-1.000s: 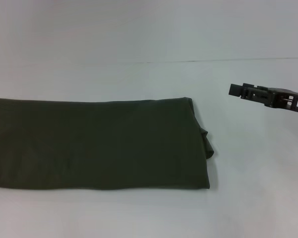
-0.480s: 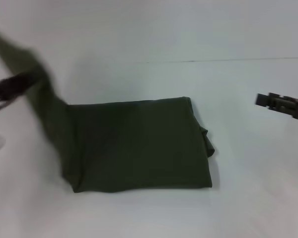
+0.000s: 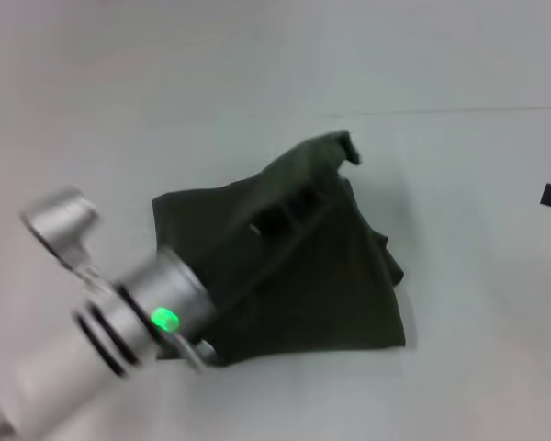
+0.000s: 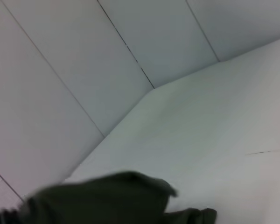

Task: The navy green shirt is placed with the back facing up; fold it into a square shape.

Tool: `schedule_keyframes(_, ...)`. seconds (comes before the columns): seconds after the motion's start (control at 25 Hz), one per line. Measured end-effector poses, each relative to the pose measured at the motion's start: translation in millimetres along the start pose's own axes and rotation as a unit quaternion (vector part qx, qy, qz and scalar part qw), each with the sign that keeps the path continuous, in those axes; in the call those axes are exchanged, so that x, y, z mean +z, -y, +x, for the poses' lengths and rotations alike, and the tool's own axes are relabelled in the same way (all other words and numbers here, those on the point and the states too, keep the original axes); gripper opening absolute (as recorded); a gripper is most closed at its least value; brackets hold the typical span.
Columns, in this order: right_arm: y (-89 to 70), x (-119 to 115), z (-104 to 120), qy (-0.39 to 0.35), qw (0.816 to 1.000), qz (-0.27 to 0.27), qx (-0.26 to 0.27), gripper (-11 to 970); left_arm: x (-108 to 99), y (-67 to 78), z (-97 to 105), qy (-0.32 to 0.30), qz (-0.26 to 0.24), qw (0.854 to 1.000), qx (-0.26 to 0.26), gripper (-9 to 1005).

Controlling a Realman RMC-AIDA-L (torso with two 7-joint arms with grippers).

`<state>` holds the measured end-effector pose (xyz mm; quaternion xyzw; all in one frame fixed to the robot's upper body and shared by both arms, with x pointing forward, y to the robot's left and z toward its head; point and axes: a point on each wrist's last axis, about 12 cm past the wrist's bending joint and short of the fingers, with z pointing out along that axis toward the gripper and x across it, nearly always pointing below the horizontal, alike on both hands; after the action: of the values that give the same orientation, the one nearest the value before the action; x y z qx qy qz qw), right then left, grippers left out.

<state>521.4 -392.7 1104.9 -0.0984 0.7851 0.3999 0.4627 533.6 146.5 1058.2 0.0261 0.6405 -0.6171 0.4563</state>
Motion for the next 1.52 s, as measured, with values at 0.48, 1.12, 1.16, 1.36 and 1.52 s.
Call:
schedule_keyframes(0.48, 0.7, -0.6, 3.3, -0.006, 1.0, 0.002, -0.011, 785, 26.8, 32.6, 82.1, -0.045, -0.034, 0.997, 0.046, 218)
schedule_keyframes(1.12, 0.6, 39.6, -31.7, -0.048, 0.995, 0.008, 0.086, 786, -59.2, 10.4, 20.8, 0.032, 0.027, 0.987, 0.156, 733)
schedule_keyframes(1.16, -0.9, 45.7, -34.1, -0.052, 0.995, 0.007, 0.087, 785, -65.4, 9.7, 19.1, 0.036, 0.024, 0.986, 0.161, 734)
schedule_keyframes(1.36, -7.0, 79.8, -40.8, -0.082, 0.992, 0.012, 0.094, 773, -89.4, 6.4, 11.6, 0.033, 0.013, 0.98, 0.196, 732)
schedule_keyframes(1.52, -10.5, 105.2, -41.8, -0.099, 0.991, 0.022, 0.087, 756, -100.6, 3.4, 9.3, 0.027, -0.002, 0.975, 0.221, 730)
